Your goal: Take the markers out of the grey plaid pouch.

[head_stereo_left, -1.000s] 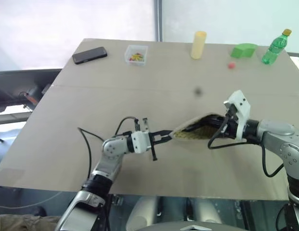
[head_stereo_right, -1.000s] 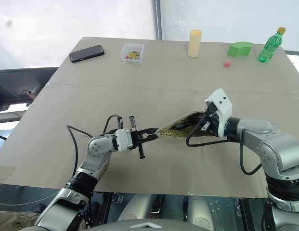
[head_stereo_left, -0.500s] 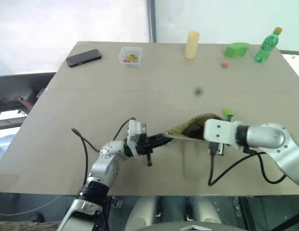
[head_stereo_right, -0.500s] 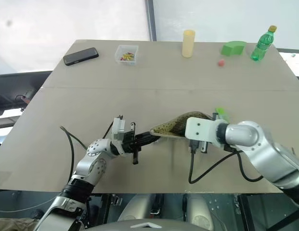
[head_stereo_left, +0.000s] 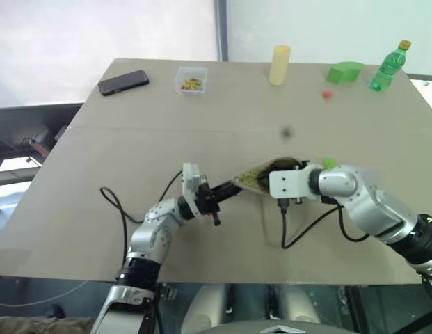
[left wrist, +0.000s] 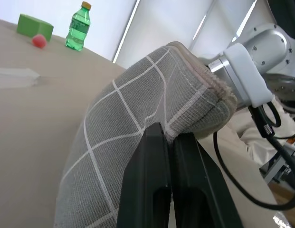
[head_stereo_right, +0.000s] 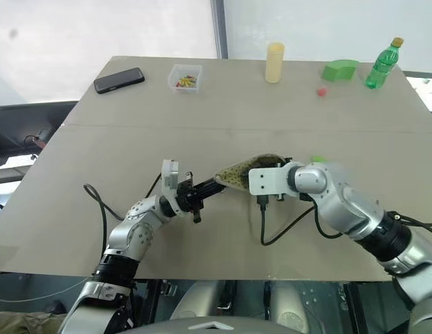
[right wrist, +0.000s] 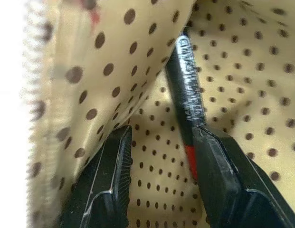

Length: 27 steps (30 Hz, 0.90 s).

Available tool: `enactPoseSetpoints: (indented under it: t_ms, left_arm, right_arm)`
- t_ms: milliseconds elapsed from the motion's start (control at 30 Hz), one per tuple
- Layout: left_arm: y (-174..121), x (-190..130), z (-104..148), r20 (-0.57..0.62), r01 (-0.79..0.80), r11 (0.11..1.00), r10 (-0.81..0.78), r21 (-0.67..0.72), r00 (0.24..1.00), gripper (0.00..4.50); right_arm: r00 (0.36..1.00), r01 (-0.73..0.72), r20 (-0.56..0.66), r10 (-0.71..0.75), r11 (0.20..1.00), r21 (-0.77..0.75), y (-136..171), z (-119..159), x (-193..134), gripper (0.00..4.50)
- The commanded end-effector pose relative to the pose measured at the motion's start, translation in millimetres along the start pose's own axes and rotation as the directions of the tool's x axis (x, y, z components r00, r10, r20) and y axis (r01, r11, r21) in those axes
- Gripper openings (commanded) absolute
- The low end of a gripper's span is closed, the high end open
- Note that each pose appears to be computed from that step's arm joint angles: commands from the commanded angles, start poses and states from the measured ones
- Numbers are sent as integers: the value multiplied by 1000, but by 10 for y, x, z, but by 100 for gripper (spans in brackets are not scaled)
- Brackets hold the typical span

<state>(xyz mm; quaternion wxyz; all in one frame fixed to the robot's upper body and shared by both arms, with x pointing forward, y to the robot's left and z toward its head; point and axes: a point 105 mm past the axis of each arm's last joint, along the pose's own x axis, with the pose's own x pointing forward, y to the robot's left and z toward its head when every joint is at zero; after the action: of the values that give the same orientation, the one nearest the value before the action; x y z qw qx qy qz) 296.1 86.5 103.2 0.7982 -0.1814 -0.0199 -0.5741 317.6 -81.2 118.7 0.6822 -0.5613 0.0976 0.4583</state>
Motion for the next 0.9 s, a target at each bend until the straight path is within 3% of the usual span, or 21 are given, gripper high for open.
enactPoseSetpoints:
  t_ms: [33,200,400,600,900]
  left_arm:
    - [-135,52,123,44,69,996,-66,-53,997,0]
    - [-387,147,326,132,216,936,-185,-279,974,0]
    - [-480,156,440,142,279,873,-242,-399,960,0]
    - [-303,99,153,25,161,921,-163,-355,986,0]
    - [-198,-26,-40,-14,61,950,-69,-305,998,0]
  right_arm:
    - [999,-5,45,4,1000,25,-44,107,-75,206]
    - [997,-63,-26,67,990,129,-134,3,-641,206]
    - [994,-105,45,99,984,145,-238,296,-1048,206]
    - [976,-217,35,214,960,177,81,208,-769,206]
    - [985,-155,-70,161,984,83,167,-27,-296,206]
